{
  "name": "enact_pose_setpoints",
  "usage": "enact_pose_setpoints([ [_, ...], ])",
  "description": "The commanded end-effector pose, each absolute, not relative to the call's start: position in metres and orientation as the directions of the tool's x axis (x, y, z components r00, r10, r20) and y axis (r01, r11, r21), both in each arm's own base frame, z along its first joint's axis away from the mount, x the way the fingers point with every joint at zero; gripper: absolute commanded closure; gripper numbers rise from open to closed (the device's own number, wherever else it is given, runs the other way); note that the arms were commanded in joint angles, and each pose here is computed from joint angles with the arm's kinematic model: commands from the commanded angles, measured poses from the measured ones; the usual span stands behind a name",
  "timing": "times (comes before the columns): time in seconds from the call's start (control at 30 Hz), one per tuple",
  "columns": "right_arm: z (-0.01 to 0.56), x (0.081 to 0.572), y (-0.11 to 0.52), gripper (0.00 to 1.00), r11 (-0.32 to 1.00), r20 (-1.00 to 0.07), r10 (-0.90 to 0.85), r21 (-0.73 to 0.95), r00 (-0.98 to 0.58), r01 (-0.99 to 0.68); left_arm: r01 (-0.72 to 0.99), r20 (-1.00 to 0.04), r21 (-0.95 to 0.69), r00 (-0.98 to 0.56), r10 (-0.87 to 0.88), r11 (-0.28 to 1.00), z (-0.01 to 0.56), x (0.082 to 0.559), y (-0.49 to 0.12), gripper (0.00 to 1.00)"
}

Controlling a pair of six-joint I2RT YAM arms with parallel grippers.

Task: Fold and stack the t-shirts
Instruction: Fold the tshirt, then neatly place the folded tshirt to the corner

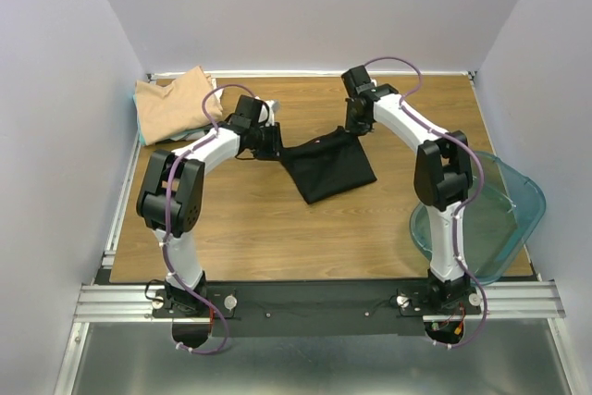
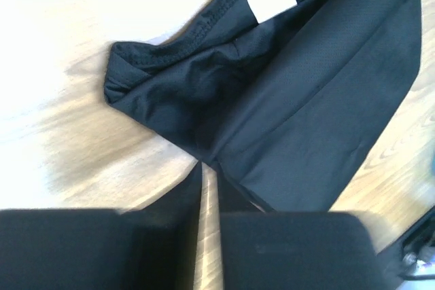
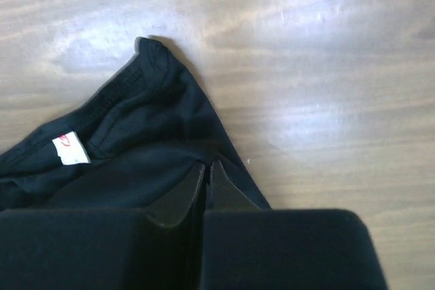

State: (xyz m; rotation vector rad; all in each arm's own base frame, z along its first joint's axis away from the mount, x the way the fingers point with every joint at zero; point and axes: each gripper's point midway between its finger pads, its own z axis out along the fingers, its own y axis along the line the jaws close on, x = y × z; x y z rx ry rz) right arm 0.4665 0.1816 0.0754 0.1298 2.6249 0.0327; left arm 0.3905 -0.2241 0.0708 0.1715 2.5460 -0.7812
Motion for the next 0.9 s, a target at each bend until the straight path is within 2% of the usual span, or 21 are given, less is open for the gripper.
enact_pose_setpoints([
  [0.0,0.071,0.487,0.176,0.8,0.998,-0.505,0.066,0.03,-0.861,0.06,0.179,-0.488,-0.474,-0.869,-0.088,0.862,0.07,0.408,-0.206,0.48],
  [0.03,0.079,0.491,0.183,0.56,0.997,-0.514,0.063,0.061,-0.856,0.037,0.161,-0.506,-0.464,-0.856,-0.111,0.871,0.075,0.416,-0.2,0.42],
  [0.07,0.082,0.493,0.187,0.48,0.997,-0.516,0.059,0.077,-0.854,0.022,0.159,-0.52,-0.458,-0.846,-0.118,0.875,0.081,0.419,-0.199,0.38],
  [0.13,0.094,0.496,0.195,0.39,0.993,-0.528,0.053,0.119,-0.848,-0.012,0.16,-0.563,-0.44,-0.815,-0.133,0.884,0.098,0.426,-0.192,0.33],
  [0.43,0.125,0.47,0.207,0.37,0.969,-0.543,-0.017,0.197,-0.84,-0.147,0.248,-0.579,-0.501,-0.808,-0.108,0.83,0.102,0.397,-0.202,0.33],
  [0.87,0.064,0.419,0.226,0.37,0.912,-0.435,-0.042,0.35,-0.9,-0.212,0.328,-0.542,-0.628,-0.835,-0.095,0.706,0.086,0.37,-0.24,0.32],
])
